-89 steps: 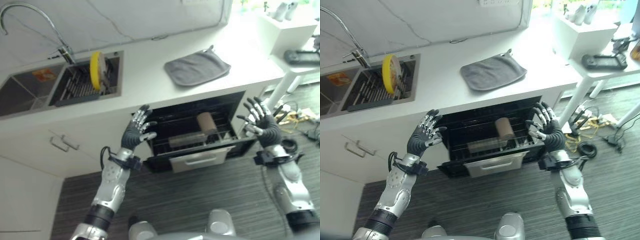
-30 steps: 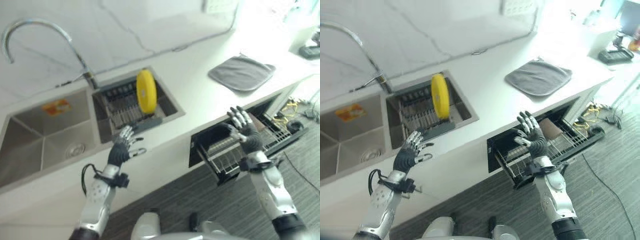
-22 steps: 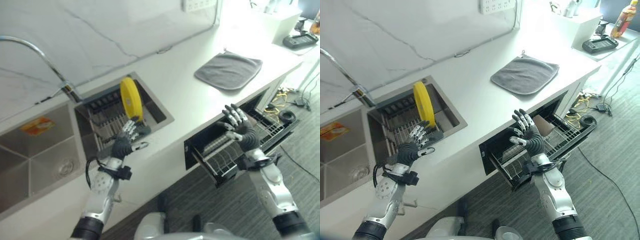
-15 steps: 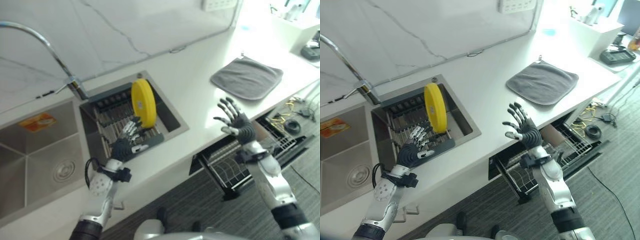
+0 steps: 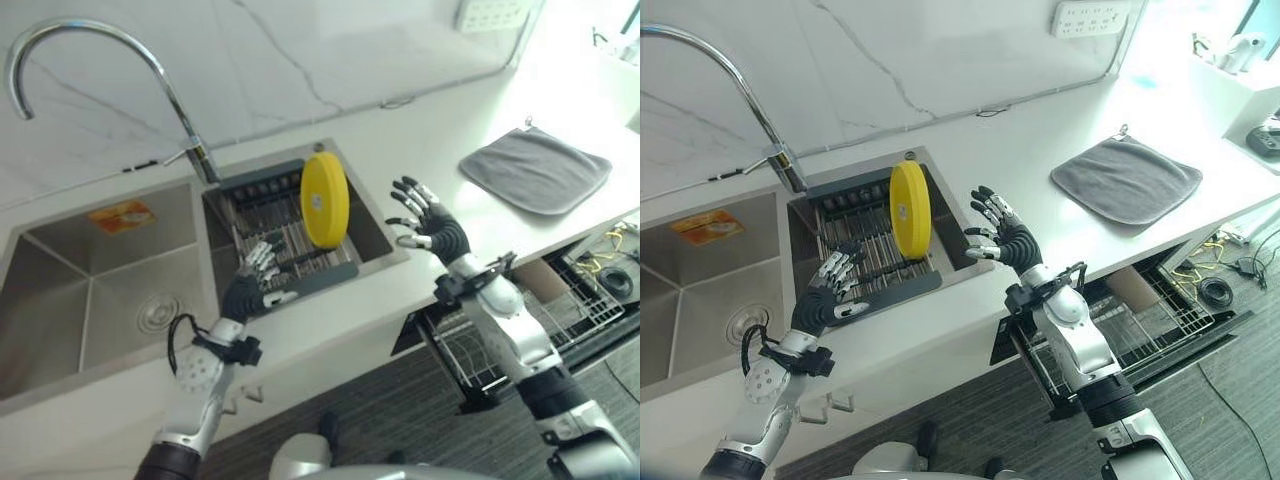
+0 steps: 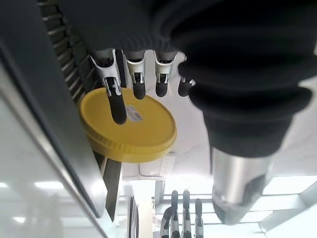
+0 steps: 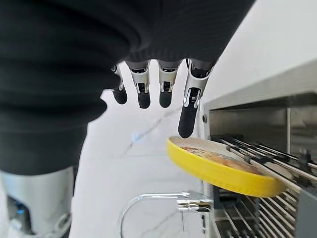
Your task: Place the dishes in the dishwasher.
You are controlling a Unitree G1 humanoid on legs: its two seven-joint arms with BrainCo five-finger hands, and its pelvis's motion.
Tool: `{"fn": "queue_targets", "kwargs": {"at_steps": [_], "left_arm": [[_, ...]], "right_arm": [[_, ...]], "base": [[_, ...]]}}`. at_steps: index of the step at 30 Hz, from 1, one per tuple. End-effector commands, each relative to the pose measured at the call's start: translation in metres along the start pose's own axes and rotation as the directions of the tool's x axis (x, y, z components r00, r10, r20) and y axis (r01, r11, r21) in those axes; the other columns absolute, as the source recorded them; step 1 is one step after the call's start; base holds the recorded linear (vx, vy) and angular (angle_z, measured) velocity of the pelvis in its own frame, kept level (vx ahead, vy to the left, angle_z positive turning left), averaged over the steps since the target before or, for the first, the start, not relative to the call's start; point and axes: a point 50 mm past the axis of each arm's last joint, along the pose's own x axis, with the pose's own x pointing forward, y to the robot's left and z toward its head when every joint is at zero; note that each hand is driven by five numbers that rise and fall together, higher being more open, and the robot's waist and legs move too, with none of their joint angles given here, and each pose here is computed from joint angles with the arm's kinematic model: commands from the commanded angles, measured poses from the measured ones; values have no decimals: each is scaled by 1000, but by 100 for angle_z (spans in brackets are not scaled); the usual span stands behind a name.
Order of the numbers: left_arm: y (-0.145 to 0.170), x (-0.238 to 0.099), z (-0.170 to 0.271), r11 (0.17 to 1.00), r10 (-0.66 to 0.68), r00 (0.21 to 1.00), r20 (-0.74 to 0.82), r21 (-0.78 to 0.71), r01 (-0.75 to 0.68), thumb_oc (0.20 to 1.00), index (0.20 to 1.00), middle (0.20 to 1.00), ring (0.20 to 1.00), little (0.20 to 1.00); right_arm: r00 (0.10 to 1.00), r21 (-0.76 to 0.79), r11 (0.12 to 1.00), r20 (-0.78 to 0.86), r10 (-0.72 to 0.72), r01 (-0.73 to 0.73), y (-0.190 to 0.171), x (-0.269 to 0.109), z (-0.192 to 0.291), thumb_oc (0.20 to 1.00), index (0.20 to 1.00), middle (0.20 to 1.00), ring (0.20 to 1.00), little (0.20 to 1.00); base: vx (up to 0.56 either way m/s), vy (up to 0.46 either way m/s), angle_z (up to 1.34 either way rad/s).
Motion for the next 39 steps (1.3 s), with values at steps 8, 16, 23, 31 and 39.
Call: {"fn": "queue_targets", "kwargs": {"at_steps": [8,16,23,31,39], "left_arm": [[-4,10,23,995,-81,992,98,60,75,1000,1000,1000,1000,1000],[-4,11,24,993,-101,991,92,78,94,1000,1000,1000,1000,1000],[-5,13,24,991,-116,990,86,80,109,1000,1000,1000,1000,1000],[-2,15,26,989,-123,989,78,92,116,1000,1000,1000,1000,1000],[-4,15,26,983,-152,985,75,113,143,1000,1000,1000,1000,1000]], "right_arm": [[992,-2,996,90,-83,84,-2,31,24,1000,1000,1000,1000,1000],[990,10,993,78,-120,120,-8,38,25,1000,1000,1000,1000,1000],[987,15,988,57,-152,152,-11,45,23,1000,1000,1000,1000,1000],[972,41,973,66,-227,225,-26,49,26,1000,1000,1000,1000,1000],[972,47,971,10,-234,233,-29,52,18,1000,1000,1000,1000,1000]], "base": [[35,30,7],[57,9,2],[75,5,1],[37,0,1],[44,6,0]]}}
